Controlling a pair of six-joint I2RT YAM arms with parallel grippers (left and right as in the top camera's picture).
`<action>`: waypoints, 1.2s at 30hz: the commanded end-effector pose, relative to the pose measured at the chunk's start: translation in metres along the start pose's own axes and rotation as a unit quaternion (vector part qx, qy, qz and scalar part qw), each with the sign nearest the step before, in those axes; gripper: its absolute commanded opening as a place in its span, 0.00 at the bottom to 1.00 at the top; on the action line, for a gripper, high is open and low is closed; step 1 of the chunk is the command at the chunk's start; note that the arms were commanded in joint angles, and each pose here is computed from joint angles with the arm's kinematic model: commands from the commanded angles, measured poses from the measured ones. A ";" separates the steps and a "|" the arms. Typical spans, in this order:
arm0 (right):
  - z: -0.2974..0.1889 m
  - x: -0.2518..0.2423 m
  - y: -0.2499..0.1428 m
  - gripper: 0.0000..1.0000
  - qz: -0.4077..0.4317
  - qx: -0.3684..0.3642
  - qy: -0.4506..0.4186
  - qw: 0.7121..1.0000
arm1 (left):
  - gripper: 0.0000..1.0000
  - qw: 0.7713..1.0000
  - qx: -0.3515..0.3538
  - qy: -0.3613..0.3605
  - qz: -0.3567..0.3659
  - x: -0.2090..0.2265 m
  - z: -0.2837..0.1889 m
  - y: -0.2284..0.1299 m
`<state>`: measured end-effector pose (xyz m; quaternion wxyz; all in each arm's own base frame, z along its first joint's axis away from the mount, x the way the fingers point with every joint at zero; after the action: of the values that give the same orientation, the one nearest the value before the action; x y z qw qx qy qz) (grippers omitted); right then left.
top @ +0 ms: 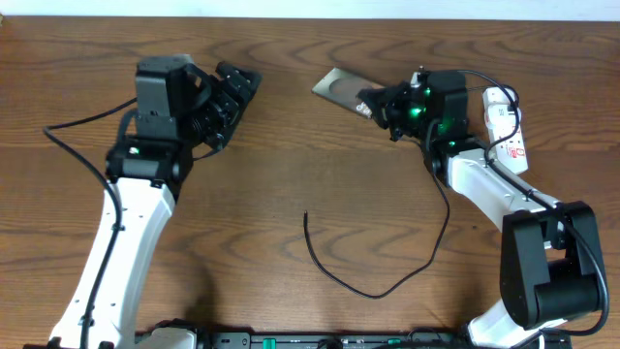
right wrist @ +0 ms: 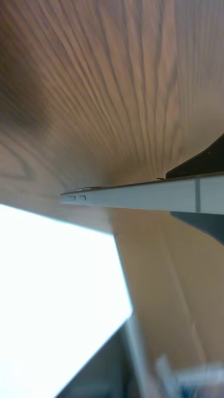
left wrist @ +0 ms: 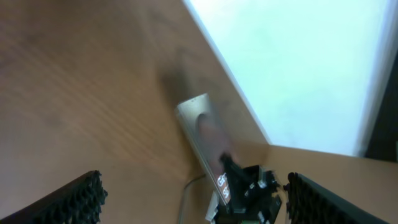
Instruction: Plug charger to phone and switch on socket
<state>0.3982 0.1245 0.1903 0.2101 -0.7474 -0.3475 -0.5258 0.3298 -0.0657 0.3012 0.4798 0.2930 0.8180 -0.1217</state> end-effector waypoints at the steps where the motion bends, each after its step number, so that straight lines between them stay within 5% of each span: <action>1: -0.002 0.029 -0.007 0.01 0.077 0.052 0.066 0.993 | 0.90 0.999 0.015 -0.026 -0.026 0.026 0.017 -0.004; 12: 0.015 0.059 -0.063 0.01 0.030 0.154 0.125 0.980 | 0.90 0.984 -0.015 -0.164 -0.067 0.047 0.029 -0.005; 30: 0.023 0.077 -0.101 0.01 -0.001 0.196 0.162 0.967 | 0.90 0.966 -0.051 -0.172 -0.186 0.046 0.027 0.003; 36: 0.023 0.077 -0.101 0.01 -0.001 0.196 0.162 0.967 | 0.68 0.966 -0.051 -0.172 -0.186 0.046 0.028 0.003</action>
<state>0.3575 0.2240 0.2344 0.3971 -0.6158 -0.3985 -0.5516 0.3340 -0.0625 0.2472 0.5933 0.0928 0.7687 -0.2200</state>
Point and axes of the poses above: each gripper's point midway between its finger pads, its own z axis out along the fingers, its own x axis along the line the jaws close on, y = z × x, the point moved 10 cm from there along -z, back along the fingers, and after that the axes turned 7 degrees about -z, right-handed, at the moved point
